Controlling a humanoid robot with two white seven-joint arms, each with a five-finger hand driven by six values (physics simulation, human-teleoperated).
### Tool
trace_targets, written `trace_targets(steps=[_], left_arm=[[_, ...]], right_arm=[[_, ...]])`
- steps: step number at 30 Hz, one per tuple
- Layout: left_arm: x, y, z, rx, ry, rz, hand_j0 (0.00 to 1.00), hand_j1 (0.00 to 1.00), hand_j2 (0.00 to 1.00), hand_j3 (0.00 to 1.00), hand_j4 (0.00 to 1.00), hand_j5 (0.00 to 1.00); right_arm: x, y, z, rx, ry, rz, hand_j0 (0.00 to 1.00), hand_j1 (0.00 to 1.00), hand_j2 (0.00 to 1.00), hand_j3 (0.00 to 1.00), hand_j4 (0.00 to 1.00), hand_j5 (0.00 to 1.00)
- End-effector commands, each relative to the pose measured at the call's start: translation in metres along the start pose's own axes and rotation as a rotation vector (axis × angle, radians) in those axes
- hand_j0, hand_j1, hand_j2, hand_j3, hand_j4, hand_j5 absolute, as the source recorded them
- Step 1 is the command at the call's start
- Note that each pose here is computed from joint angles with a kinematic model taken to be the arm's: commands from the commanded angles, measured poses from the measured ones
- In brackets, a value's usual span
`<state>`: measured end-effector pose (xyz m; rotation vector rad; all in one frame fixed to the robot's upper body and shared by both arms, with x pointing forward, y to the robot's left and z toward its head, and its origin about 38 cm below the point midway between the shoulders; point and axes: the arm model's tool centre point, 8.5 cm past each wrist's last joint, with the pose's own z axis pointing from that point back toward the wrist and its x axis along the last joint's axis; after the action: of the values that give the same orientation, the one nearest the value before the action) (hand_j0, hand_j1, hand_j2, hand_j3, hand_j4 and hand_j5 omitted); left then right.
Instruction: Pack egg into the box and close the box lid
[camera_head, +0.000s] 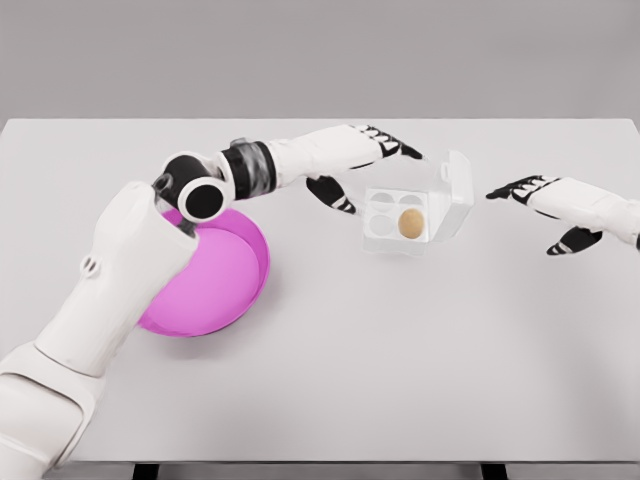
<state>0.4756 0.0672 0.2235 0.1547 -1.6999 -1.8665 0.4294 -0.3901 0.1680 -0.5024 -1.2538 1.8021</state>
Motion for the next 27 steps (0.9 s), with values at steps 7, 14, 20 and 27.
trace_targets(steps=[7,14,20,27], left_arm=[[0.016,0.068,0.172,0.155,-0.171,-0.104,1.00,1.00,1.00,1.00,1.00,1.00],[-0.030,0.056,0.308,0.262,-0.053,0.071,1.00,1.00,1.00,1.00,1.00,1.00],[-0.070,0.012,0.337,0.291,0.073,0.248,1.00,1.00,1.00,1.00,1.00,1.00],[-0.072,0.003,0.337,0.276,0.086,0.256,1.00,1.00,1.00,1.00,1.00,1.00]], right_arm=[[0.016,-0.013,-0.005,-0.023,-0.042,0.042,1.00,1.00,1.00,1.00,1.00,1.00],[0.037,-0.021,-0.012,-0.033,-0.093,0.088,1.00,1.00,1.00,1.00,1.00,1.00],[0.054,-0.028,-0.017,-0.057,-0.135,0.119,1.00,1.00,1.00,1.00,1.00,1.00],[0.080,-0.032,-0.032,-0.074,-0.205,0.138,1.00,1.00,1.00,1.00,1.00,1.00]])
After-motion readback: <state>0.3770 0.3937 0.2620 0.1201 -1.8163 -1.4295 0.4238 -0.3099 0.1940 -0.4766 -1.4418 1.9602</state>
